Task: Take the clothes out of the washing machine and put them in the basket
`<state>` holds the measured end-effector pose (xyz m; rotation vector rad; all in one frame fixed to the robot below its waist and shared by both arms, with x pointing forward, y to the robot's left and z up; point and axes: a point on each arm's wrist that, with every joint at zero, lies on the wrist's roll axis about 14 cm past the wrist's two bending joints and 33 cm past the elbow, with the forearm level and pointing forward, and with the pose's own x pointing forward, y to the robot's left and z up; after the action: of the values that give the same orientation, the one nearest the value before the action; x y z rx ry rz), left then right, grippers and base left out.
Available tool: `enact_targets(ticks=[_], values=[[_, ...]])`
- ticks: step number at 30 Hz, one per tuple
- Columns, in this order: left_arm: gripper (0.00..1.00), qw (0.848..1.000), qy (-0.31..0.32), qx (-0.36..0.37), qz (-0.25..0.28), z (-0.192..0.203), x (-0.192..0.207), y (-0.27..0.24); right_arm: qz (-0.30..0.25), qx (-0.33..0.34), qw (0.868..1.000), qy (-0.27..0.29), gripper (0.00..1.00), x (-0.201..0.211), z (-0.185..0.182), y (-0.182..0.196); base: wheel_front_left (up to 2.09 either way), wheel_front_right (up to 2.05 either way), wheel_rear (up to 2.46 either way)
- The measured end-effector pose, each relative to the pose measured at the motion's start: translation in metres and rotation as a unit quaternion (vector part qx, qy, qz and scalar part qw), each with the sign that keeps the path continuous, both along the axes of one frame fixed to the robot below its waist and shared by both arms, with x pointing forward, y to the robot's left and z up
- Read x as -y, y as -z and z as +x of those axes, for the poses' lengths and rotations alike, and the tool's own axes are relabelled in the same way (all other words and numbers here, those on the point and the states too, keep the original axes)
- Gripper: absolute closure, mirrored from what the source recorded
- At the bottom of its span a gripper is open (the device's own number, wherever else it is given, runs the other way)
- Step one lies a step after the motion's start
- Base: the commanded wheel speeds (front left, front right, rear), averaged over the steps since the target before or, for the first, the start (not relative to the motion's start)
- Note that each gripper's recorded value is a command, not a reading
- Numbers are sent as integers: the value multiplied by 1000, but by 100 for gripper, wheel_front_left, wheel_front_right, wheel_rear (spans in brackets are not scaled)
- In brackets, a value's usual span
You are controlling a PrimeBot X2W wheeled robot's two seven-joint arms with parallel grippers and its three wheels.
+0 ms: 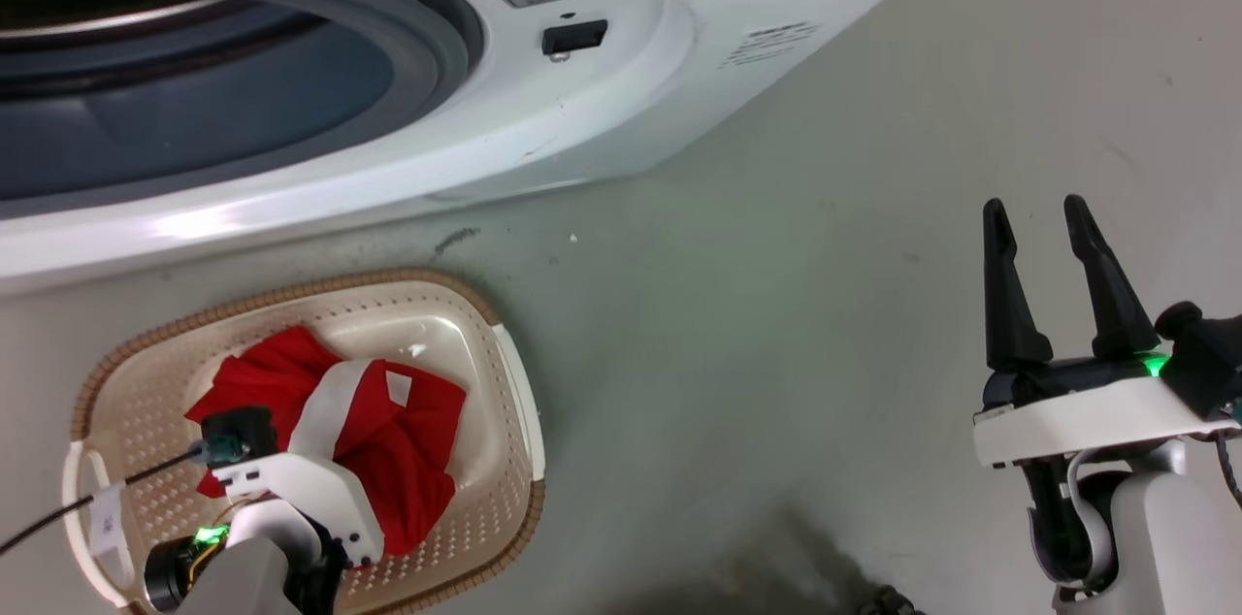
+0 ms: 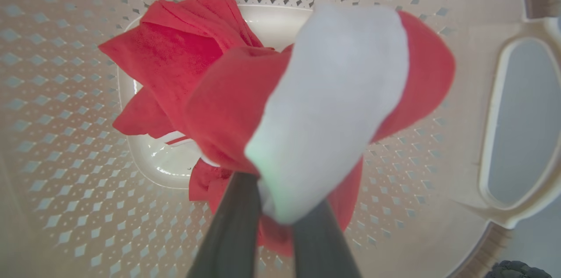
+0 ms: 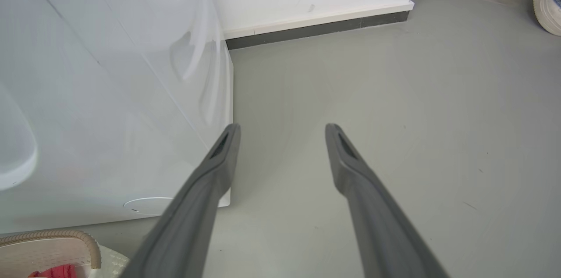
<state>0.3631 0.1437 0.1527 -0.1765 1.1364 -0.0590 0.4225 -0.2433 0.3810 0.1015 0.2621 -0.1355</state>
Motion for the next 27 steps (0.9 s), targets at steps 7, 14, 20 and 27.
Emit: enact_targets(ticks=[7,14,20,27], values=[[100,998,2,-56,9,-11,-2,33,2,-23,1000,-6,0,-3,8,27,0,0,0],[100,997,8,-74,8,-7,4,48,2,-36,999,-9,0,-4,10,41,0,0,0],[0,998,5,-65,10,0,4,46,3,-32,999,-5,0,-2,10,39,0,0,0],[0,999,-11,-42,6,-3,5,24,7,-4,1000,-6,0,-4,11,18,0,0,0]])
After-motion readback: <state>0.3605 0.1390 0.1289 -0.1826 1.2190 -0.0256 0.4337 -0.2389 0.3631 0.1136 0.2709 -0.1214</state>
